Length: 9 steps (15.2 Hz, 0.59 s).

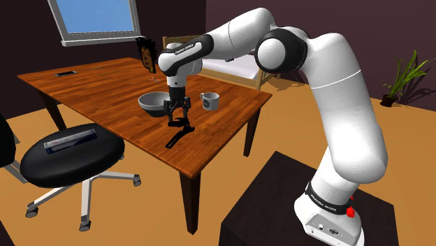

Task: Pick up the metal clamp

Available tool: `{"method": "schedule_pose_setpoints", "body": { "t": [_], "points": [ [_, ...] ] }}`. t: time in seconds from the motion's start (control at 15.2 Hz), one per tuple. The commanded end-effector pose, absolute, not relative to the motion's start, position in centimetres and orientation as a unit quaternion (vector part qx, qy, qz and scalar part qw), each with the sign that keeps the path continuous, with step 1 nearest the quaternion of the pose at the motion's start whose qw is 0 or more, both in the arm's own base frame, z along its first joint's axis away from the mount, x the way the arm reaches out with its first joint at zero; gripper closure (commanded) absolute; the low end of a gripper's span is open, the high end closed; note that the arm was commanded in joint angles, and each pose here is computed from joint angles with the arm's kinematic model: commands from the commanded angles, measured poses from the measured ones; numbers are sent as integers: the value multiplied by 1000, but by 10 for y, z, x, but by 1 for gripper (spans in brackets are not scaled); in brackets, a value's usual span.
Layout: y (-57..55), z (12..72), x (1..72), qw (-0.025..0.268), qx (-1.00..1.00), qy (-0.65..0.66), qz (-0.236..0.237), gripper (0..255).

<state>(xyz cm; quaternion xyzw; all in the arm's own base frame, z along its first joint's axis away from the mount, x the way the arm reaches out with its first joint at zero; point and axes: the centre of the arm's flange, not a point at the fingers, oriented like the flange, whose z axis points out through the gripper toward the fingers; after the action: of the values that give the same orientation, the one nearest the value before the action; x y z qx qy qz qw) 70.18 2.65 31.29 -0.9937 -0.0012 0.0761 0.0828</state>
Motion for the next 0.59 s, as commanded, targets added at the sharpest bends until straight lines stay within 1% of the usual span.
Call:
{"method": "schedule_pose_setpoints", "body": {
  "t": [0.0, 0.13, 0.26, 0.33, 0.53],
  "points": [
    [27, 302, 703, 83, -994, -1, 76, 0],
    [27, 289, 703, 83, -994, -1, 76, 0],
    [27, 289, 703, 83, -994, -1, 76, 0],
    [27, 288, 702, 83, -994, -1, 76, 255],
    [27, 289, 702, 83, -994, -1, 76, 255]
  ]
}}
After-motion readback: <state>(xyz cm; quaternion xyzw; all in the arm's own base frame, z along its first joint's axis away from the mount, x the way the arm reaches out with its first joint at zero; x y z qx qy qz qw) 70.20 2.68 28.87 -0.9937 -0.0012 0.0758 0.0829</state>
